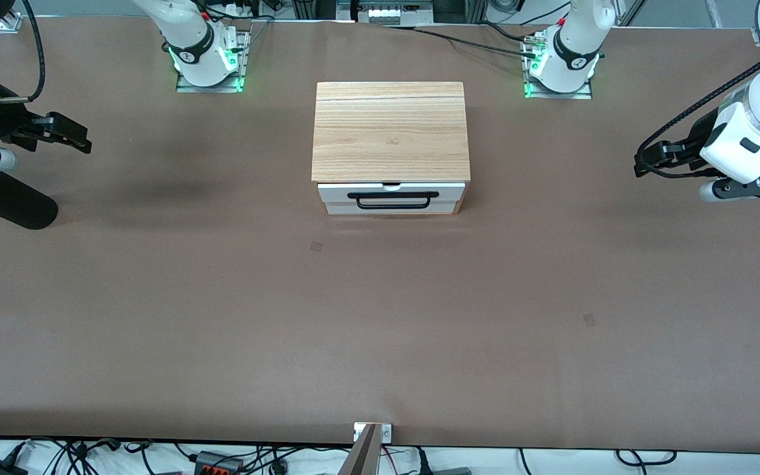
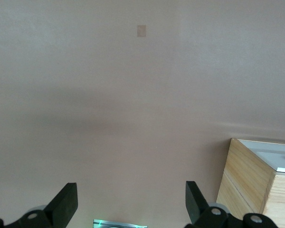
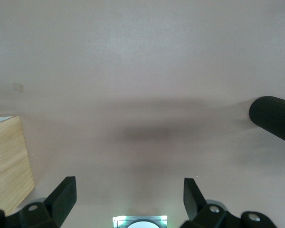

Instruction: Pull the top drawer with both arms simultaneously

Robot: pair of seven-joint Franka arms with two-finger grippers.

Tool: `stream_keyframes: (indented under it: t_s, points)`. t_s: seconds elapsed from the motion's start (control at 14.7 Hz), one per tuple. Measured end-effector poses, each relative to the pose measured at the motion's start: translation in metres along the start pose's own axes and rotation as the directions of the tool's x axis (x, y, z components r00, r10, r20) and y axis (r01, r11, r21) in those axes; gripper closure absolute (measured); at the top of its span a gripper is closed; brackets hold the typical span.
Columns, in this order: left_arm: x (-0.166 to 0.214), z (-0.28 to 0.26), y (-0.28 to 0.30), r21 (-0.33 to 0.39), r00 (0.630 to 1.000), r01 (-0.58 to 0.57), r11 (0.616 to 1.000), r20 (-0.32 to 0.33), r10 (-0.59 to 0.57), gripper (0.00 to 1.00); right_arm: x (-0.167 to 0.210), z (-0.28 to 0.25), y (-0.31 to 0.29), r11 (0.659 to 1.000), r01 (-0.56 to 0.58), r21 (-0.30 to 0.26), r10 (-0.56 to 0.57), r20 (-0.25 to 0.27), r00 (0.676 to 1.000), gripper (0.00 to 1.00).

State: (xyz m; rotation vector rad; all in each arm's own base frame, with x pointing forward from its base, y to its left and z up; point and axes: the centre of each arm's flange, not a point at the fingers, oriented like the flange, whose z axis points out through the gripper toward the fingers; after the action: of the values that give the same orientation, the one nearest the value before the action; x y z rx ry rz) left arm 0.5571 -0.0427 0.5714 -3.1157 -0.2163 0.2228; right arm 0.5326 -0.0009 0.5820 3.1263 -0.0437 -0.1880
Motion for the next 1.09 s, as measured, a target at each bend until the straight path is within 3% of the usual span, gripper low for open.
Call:
stream_keyframes:
  t_s: [0.61,0.81,0.95,1.09]
  points:
    - [0.001,0.001,-0.001,0.000,1.000,-0.011,1.000,0.001,0.011,0.00,-0.001,-0.002,0.000,1.000,0.001,0.000,-0.001,0.007,1.000,0.00]
    - [0.002,0.003,0.000,-0.004,1.000,-0.014,1.000,0.006,0.014,0.00,-0.002,0.017,-0.012,1.000,0.022,0.016,-0.024,0.107,0.994,0.00]
    - [0.008,0.017,0.010,-0.031,0.998,-0.044,0.999,0.039,0.046,0.00,0.007,0.037,-0.035,0.996,0.046,0.076,-0.058,0.155,0.986,0.00]
    - [0.023,0.042,0.032,-0.156,0.991,-0.102,0.982,0.068,0.114,0.00,0.019,0.065,-0.056,0.987,0.054,0.150,-0.086,0.213,0.973,0.00]
